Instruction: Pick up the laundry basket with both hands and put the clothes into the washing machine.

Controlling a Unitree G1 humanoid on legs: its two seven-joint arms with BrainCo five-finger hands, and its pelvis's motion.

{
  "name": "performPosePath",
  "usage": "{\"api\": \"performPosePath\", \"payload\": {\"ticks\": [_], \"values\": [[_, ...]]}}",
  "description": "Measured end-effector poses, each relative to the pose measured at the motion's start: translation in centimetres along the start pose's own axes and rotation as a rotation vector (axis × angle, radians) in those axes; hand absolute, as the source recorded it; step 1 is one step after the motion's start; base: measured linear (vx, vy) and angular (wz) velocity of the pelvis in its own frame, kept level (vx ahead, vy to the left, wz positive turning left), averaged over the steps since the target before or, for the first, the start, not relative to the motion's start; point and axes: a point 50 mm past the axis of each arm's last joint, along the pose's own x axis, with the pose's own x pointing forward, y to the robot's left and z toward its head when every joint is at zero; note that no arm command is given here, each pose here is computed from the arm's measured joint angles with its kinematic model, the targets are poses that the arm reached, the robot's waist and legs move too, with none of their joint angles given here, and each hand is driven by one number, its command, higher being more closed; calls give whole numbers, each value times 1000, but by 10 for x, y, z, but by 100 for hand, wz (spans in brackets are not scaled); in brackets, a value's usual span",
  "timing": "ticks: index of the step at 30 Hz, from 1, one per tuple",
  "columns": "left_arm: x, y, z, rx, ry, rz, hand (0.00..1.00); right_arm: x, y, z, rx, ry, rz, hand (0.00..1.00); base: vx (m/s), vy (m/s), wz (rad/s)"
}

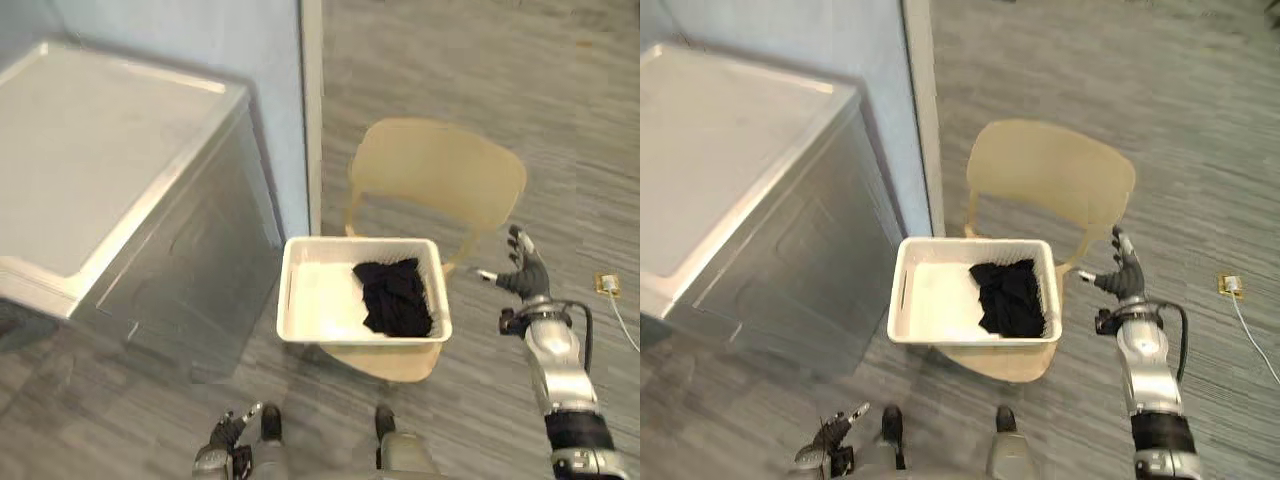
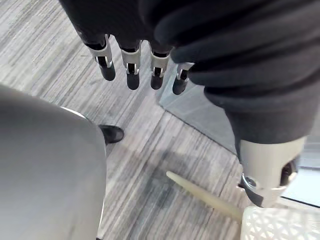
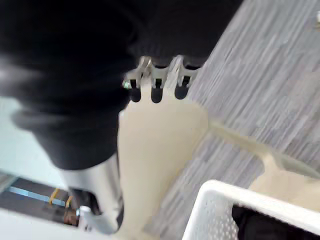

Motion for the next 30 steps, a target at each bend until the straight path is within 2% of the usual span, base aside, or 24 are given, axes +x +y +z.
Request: {"api": "performPosePath", "payload": {"ticks": [5, 8, 12, 16, 19, 23, 30], "values": [[0, 9, -3, 13, 20, 22, 0, 10, 42, 22, -140, -94, 251, 0, -36, -10, 17], [2, 10, 2, 16, 11, 29, 0, 16, 48, 32, -175, -133, 279, 0, -70, 13, 7], [6, 4, 26, 17, -54, 20, 0, 23, 47, 22, -226, -79, 292, 0, -80, 6, 11], [7, -8, 57, -3, -156, 10, 0, 30, 38, 11, -300, -19, 264, 0, -104, -2, 3], [4, -26, 75, -2, -234, -49, 0, 33, 27, -3, -357, 56, 232, 0, -77, -10, 1], [3, -31, 78, -19, -244, -63, 0, 38, 3, -10, -399, 110, 147, 0, -50, -29, 1], [4, -29, 77, -40, -236, -60, 0, 60, -33, 9, -411, 110, -21, 0, -29, -46, 0]]}}
